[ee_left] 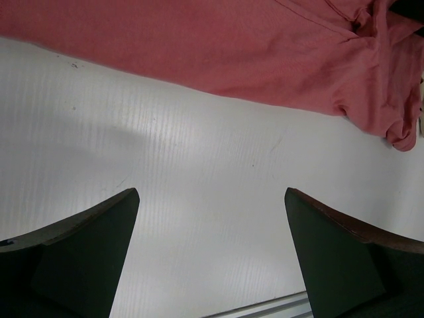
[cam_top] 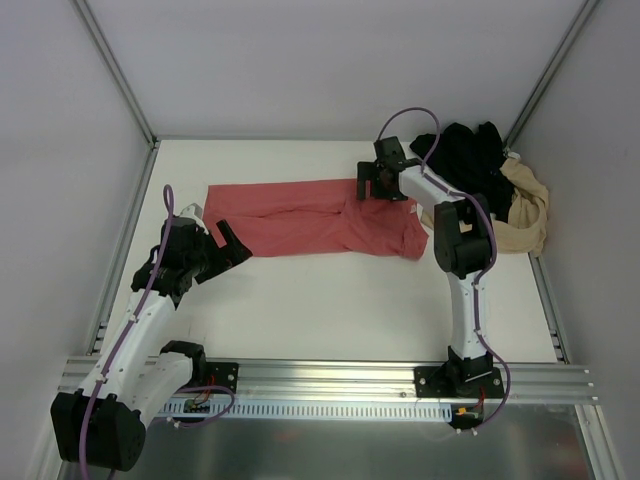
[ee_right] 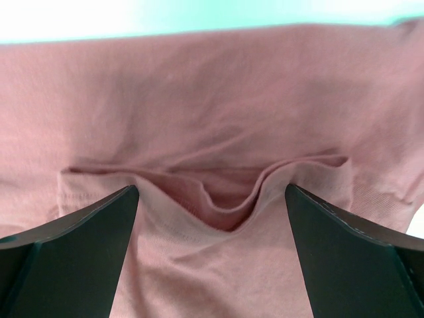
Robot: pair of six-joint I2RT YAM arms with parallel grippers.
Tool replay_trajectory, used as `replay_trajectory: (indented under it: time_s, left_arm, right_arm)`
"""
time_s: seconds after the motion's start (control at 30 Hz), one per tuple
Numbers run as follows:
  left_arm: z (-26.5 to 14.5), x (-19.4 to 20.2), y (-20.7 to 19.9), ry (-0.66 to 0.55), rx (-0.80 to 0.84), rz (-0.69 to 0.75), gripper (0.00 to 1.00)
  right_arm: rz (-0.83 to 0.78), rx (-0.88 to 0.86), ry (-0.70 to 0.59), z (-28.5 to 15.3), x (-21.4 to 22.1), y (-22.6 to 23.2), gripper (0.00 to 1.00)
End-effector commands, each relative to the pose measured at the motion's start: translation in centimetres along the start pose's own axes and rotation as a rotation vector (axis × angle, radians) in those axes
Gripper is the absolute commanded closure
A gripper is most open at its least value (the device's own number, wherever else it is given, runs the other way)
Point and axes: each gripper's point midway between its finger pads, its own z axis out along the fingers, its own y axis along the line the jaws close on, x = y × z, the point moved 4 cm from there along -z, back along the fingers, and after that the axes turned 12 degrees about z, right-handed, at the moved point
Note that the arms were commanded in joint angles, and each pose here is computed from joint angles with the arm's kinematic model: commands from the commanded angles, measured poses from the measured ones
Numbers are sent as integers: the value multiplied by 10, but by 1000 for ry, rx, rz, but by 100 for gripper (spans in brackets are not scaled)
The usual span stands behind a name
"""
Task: Fold and stack the t-shirts
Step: Fold the other side of the tshirt into a rectangle
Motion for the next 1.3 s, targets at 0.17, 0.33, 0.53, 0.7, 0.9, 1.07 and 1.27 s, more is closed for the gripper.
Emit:
replay_trajectory:
  time_s: [0.17, 0.33, 0.53, 0.7, 0.9, 1.07, 1.27]
  left_arm:
    - [-1, -4, 2, -31, -25, 24, 5]
    - [-1, -4, 5, -59, -39, 13, 4]
    - [6, -31, 9, -134, -114, -1, 3]
    - [21, -83, 19, -202, -272, 44, 2]
    - [55, -145, 24, -176, -357, 89, 6]
    - [90, -148, 55, -21, -441, 101, 9]
    - [115, -138, 69, 137, -354, -14, 12]
  right_arm:
    - [19, -13, -235, -36, -42, -1, 1]
    - [33, -59, -318, -98, -42, -7, 1]
    - [31, -140, -273, -151, -10, -7, 1]
    - [61, -182, -243, -177, 16, -11, 0]
    - [64, -230, -222, -204, 53, -20, 1]
    - [49, -234, -227, -218, 83, -36, 1]
    - [20, -205, -215, -220, 93, -47, 1]
